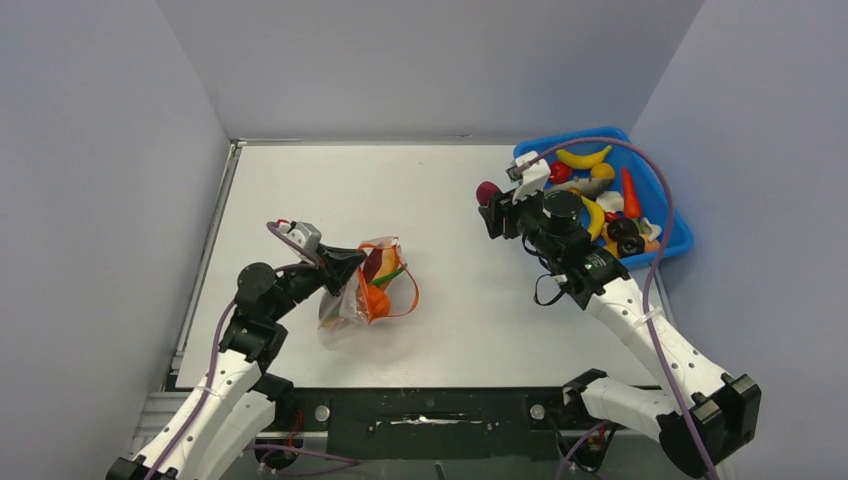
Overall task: Place the food in the zip-top bag and seal the zipper
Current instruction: Place the fake food in the zipper food storage bag.
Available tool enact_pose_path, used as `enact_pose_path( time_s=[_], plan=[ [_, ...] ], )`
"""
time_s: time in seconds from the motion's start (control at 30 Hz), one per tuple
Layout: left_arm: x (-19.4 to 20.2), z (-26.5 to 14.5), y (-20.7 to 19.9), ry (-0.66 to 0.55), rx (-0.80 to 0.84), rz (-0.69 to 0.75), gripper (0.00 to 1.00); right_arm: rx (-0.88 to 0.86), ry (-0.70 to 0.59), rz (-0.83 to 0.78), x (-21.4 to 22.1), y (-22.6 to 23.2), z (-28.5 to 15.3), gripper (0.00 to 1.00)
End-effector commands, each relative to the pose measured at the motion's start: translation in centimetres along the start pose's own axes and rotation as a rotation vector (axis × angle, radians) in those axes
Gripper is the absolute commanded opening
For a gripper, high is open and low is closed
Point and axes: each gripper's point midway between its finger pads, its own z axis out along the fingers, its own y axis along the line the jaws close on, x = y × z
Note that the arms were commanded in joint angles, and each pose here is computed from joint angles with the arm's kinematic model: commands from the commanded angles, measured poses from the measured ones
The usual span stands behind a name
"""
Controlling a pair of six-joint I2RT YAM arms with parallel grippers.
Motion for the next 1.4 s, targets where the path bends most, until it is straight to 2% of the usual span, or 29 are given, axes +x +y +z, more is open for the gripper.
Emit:
enact_pose_path(
  time_s=[0.0, 0.37, 0.6, 0.97, 1.37],
  plan=[
    [-2.7, 0.4, -0.6, -0.097, 0.024, 0.013, 0.00, -0.139, -0.222, 0.069, -5.6, 3.7, -1.6, 0.51],
    [-5.2, 1.6, 0.1, -0.128, -0.023, -0.031, 0.00, -0.424, -0.316, 0.126, -8.3, 12.1, -2.7, 0.51],
    [-5.7, 1.6, -0.1, -0.158, -0.016, -0.060, 0.00, -0.556, -0.303, 0.150, -7.2, 17.3, -2.6, 0.52],
    [-6.3, 1.4, -0.7, -0.188, 0.007, -0.085, 0.00, -0.633, -0.170, 0.236, -3.4, 22.5, -0.7, 0.54],
    [-6.9, 0.9, -1.2, -0.210, 0.015, -0.096, 0.00, -0.622, -0.110, 0.172, -0.4, 24.4, 1.0, 0.57]
  ],
)
